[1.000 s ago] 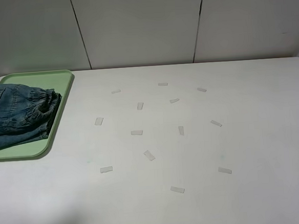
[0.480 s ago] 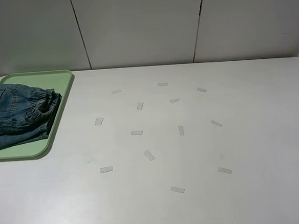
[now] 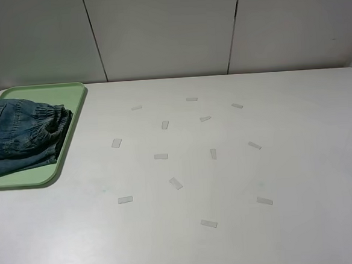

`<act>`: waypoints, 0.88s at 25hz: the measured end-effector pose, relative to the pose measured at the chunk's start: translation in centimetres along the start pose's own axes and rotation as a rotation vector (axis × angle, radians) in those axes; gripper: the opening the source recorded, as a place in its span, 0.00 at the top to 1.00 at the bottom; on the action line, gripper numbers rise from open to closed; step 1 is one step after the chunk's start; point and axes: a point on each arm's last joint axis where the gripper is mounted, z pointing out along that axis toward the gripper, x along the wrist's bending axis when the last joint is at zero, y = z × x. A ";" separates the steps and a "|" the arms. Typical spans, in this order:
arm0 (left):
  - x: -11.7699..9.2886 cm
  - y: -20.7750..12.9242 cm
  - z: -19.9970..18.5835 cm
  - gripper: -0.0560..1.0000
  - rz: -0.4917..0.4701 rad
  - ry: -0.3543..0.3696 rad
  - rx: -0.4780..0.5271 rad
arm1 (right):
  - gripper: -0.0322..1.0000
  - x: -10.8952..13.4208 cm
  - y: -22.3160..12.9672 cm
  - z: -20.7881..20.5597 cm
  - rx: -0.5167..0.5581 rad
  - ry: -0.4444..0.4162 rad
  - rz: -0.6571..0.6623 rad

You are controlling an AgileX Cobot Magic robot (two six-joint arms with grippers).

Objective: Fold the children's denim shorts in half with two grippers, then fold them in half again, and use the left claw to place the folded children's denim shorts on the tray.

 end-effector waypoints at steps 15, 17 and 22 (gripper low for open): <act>-0.2 -1.0 -0.3 0.01 -0.002 0.007 -0.080 | 0.29 0.0 0.0 0.0 0.000 0.000 0.000; -0.2 -1.0 -0.3 0.01 -0.002 0.008 -0.081 | 0.29 0.0 0.0 0.0 0.000 0.000 0.000; -0.2 -1.0 -0.3 0.01 -0.002 0.008 -0.081 | 0.29 0.0 0.0 0.0 0.000 0.000 0.000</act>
